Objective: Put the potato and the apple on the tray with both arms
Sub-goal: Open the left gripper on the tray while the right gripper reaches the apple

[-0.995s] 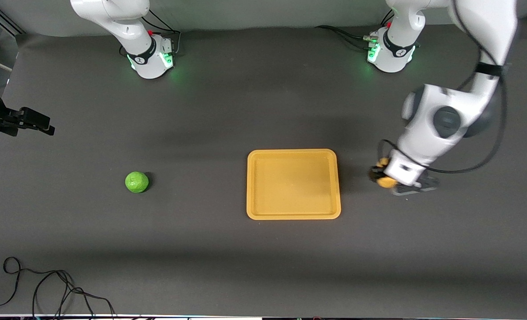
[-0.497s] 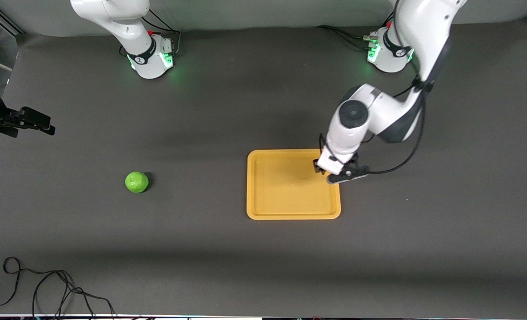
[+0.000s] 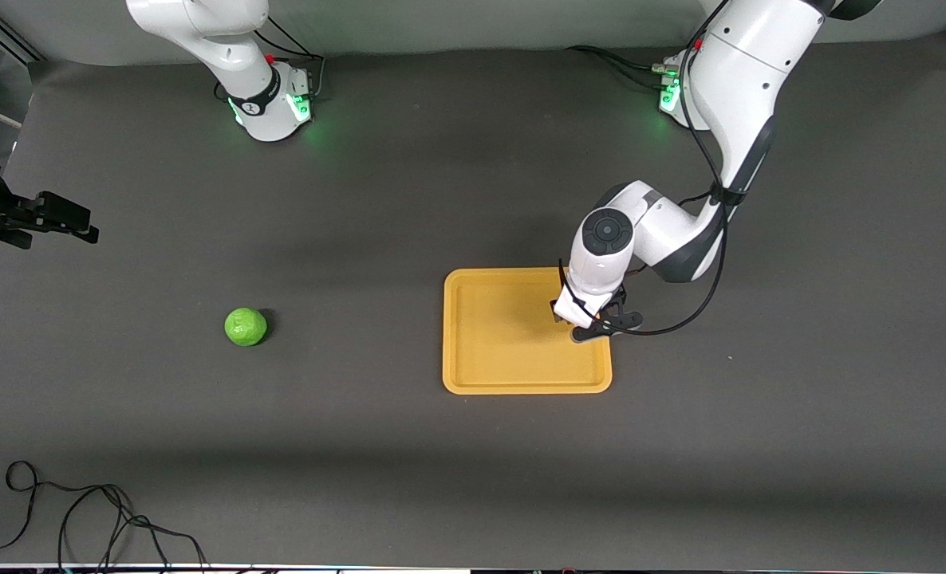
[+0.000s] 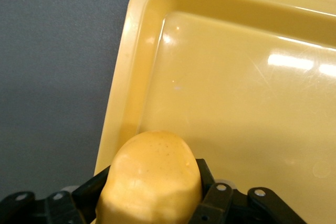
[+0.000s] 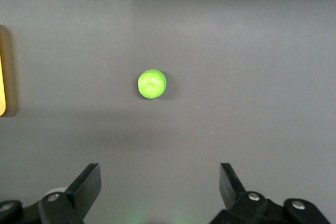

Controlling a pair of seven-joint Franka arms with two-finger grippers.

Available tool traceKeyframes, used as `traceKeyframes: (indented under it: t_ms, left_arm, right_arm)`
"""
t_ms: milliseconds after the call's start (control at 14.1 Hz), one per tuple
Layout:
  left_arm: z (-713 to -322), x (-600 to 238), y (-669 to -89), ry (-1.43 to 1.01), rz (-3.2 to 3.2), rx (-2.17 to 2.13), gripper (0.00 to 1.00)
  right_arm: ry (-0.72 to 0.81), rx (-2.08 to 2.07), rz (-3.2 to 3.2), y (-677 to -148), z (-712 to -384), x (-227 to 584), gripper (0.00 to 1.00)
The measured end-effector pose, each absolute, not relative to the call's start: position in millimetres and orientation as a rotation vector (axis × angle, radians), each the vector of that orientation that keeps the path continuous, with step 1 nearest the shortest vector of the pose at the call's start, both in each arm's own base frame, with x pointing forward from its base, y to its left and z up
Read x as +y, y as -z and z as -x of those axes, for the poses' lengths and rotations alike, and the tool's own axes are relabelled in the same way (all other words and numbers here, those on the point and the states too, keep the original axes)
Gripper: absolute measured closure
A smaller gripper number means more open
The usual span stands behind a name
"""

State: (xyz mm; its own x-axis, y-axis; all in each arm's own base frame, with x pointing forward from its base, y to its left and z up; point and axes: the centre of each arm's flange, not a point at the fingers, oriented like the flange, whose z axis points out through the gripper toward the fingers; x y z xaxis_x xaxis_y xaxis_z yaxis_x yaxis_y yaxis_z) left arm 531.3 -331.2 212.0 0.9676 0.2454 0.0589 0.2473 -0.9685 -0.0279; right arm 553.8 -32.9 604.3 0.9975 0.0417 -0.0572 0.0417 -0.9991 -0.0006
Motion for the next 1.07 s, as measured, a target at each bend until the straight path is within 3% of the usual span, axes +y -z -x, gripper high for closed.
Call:
traceKeyframes:
  t_ms: [71,355,781,1066]
  left_arm:
    - [-531,-331,-211,0.085,3.08,-0.385,0.34]
    - [-531,-331,-210,0.083,3.078,-0.392,0.0]
    - [-542,-332,-223,0.123,3.088,-0.412,0.0]
    - [-568,-309,-312,0.224,3.044,-0.472,0.0]
  right_arm:
    - [0.086,0.071,-3.139,-604,-554,-31,0.0]
    - [0.072,0.11,-3.135,-602,-557,13,0.0]
    - [0.017,0.149,-3.134,-560,-563,35,0.0]
    - [-0.058,0.093,-3.141,-485,-544,13,0.0]
